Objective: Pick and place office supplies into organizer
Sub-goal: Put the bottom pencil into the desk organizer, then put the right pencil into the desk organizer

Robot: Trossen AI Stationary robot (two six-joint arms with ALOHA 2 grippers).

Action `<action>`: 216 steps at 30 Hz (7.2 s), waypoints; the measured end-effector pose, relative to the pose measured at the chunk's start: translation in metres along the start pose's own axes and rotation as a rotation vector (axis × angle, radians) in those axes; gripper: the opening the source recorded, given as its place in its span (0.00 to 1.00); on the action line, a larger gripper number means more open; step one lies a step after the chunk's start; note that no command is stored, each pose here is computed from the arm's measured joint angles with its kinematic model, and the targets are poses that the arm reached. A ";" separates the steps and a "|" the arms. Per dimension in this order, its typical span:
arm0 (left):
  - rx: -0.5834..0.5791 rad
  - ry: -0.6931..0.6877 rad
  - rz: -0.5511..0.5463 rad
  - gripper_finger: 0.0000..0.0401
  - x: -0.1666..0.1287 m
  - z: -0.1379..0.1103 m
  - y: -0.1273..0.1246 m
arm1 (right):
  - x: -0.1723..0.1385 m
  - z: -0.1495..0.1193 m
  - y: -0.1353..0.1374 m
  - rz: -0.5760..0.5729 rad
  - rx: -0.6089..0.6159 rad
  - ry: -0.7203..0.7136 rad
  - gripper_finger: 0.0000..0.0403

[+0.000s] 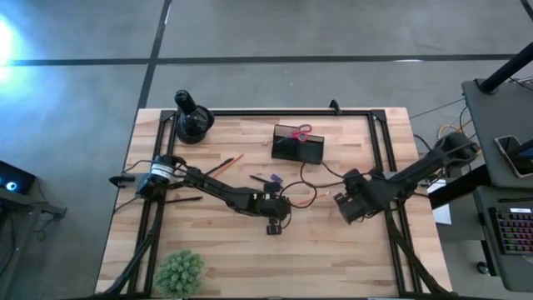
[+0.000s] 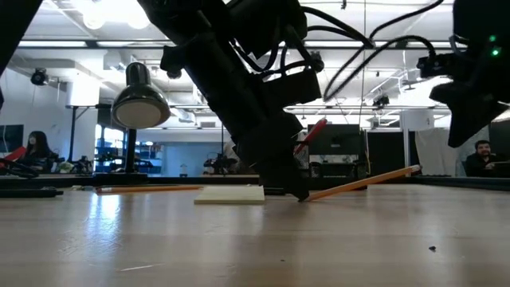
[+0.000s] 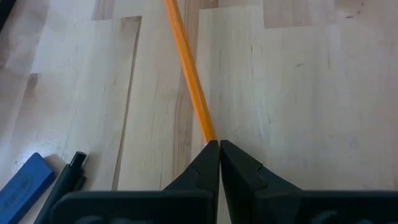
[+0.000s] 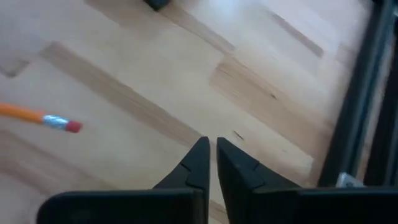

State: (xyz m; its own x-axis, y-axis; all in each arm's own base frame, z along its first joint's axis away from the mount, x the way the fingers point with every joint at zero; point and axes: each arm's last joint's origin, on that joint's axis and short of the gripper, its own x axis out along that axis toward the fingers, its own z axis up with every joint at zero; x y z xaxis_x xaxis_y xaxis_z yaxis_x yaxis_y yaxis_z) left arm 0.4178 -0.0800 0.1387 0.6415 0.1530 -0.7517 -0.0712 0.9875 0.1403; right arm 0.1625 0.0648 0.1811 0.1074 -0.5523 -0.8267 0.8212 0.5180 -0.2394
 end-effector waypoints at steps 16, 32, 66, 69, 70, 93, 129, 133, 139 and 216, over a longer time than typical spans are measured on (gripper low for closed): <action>-0.004 0.000 0.004 0.00 0.001 0.000 0.002 | 0.035 0.007 -0.001 0.497 -0.526 -0.054 0.25; -0.002 -0.001 0.004 0.00 0.001 -0.002 0.003 | 0.048 0.020 0.018 0.493 -0.820 -0.034 0.17; -0.044 -0.055 0.026 0.00 0.006 0.006 0.016 | 0.038 0.035 0.007 0.303 -0.777 -0.110 0.41; -0.079 -0.104 0.038 0.00 0.004 0.020 0.027 | 0.042 0.038 -0.002 0.284 -0.627 -0.022 0.39; -0.096 -0.112 0.045 0.00 0.004 0.023 0.032 | 0.044 0.039 -0.006 0.269 -0.574 0.001 0.38; -0.294 -0.074 0.094 0.00 0.043 0.014 0.107 | 0.038 0.038 -0.034 0.235 -0.214 -0.013 0.20; -0.280 -0.088 0.133 0.00 0.041 0.016 0.115 | 0.040 0.038 -0.035 0.209 -0.216 -0.031 0.19; -0.281 -0.083 0.130 0.00 0.042 0.014 0.115 | 0.040 0.039 -0.035 0.178 -0.273 -0.067 0.22; -0.280 -0.077 0.129 0.00 0.043 0.010 0.114 | 0.045 0.045 -0.037 0.208 -0.336 -0.042 0.27; -0.268 -0.213 0.164 0.00 0.016 0.030 0.111 | 0.094 0.112 -0.037 0.257 -0.960 0.105 0.08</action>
State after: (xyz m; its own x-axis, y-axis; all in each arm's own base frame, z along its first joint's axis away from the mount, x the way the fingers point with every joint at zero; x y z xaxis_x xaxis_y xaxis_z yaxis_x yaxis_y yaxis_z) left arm 0.4426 0.0305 0.1615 0.7475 0.3271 -0.5782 -0.3657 0.9292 0.0530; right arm 0.2044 -0.0794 0.1691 0.1305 -0.3128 -0.9408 -0.0263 0.9475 -0.3186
